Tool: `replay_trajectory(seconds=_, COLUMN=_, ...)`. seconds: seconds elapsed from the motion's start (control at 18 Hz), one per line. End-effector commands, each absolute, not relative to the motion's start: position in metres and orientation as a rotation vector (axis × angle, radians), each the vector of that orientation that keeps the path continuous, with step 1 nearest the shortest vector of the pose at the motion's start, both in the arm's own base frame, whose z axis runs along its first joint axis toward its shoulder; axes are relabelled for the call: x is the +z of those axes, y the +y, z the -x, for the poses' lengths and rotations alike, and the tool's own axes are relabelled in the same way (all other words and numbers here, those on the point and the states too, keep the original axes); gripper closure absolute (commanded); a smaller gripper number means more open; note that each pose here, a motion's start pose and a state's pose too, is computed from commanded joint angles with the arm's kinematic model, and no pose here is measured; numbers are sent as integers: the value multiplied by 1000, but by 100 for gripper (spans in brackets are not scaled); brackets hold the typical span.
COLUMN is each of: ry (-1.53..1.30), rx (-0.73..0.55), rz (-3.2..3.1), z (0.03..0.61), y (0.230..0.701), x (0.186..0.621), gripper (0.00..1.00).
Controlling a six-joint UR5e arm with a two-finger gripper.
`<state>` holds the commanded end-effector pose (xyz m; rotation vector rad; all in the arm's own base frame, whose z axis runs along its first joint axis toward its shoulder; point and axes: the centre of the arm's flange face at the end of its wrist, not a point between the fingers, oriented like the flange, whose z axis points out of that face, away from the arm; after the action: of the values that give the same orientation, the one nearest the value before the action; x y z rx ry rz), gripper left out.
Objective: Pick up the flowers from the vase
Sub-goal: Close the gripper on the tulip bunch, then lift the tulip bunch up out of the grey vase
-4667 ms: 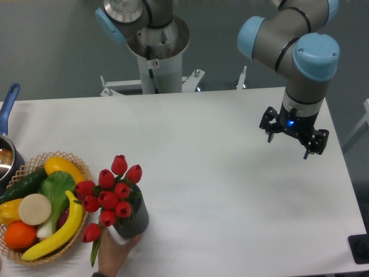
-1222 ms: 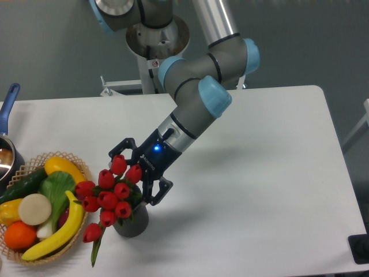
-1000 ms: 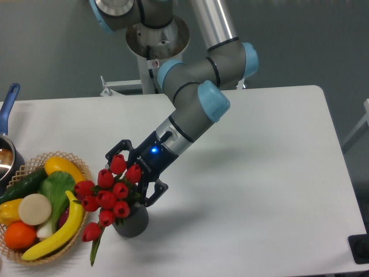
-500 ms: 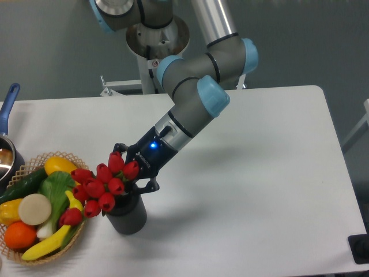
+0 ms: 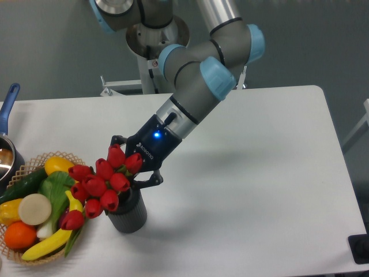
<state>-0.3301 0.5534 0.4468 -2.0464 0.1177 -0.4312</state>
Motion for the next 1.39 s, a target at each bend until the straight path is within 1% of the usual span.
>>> replay_trajectory(seconds=0.39, ry=12, rx=-428, rz=2007, z=353, y=551, x=497, gripper=100)
replay_trajectory(seconds=0.56, ry=-59, rx=-483, rz=1952, z=371, y=538, x=516, gripper=100)
replay_trajectory(seconds=0.83, ry=-140, rx=-492, rz=1915, z=394, y=529, x=549, gripper=100)
replay_trajectory(seconds=1.0, ry=-140, rx=-439, rz=1910, z=409, y=520, x=559, gripper=100)
replay_trajectory(seconds=1.22, ry=-91, rx=-357, rz=1932, z=430, y=514, x=539, gripper=100)
replay_trajectory(seconds=1.39, ry=-101, rx=-215, rz=1997, z=451, y=504, x=532, gripper=100)
